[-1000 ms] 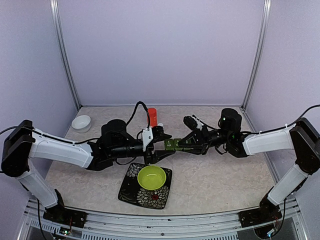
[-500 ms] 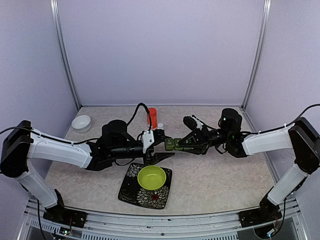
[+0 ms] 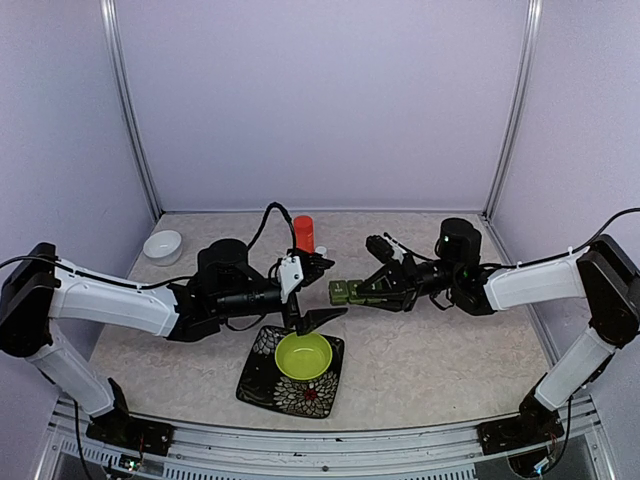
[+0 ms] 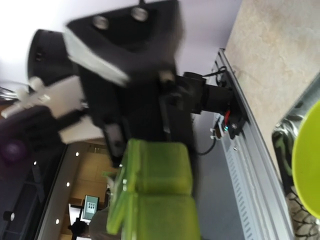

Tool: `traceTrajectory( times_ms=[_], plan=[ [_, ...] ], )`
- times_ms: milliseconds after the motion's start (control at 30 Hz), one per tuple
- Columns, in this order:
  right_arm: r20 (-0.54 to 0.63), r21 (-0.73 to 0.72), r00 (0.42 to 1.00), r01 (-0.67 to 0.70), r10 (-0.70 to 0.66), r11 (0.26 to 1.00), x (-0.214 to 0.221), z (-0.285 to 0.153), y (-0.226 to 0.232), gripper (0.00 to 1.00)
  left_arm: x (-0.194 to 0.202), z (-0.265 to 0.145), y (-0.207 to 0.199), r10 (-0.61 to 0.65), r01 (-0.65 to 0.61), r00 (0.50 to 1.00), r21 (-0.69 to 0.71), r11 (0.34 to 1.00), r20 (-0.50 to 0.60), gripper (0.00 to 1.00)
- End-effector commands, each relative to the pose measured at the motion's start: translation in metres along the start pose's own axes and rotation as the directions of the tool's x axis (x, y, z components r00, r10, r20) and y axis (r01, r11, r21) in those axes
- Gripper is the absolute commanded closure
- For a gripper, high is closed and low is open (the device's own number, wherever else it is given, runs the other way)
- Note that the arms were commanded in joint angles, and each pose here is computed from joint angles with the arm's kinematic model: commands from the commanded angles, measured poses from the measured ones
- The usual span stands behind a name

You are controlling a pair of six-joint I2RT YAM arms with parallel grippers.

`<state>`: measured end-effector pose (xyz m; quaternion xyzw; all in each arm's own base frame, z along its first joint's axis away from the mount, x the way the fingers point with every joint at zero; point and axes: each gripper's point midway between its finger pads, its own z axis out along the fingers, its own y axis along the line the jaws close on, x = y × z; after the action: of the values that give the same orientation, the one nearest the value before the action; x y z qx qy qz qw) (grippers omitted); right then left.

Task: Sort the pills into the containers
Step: Open the lid of the pill container.

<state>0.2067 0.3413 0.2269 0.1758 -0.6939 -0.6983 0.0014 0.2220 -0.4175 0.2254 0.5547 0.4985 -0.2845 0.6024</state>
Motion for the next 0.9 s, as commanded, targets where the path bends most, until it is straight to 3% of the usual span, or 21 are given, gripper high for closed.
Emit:
traceTrajectory(
  times_ms=[0, 500, 867],
  plan=[
    [0.006, 0.032, 1.0, 0.018, -0.018, 0.999, 0.0, -0.003, -0.008, 1.0, -0.021, -0.012, 0.016, -0.057, 0.06, 0.996, -0.034, 0.998, 0.07, 0.1],
    [0.012, 0.099, 0.999, 0.028, -0.029, 0.995, 0.002, -0.004, -0.023, 1.0, -0.027, -0.014, 0.033, -0.173, 0.178, 0.981, -0.044, 0.983, 0.088, 0.09],
    [-0.001, 0.109, 0.999, 0.05, -0.05, 0.993, 0.006, -0.005, -0.022, 1.0, -0.014, -0.012, 0.062, -0.229, 0.235, 0.972, -0.181, 0.955, 0.051, 0.08]
  ],
)
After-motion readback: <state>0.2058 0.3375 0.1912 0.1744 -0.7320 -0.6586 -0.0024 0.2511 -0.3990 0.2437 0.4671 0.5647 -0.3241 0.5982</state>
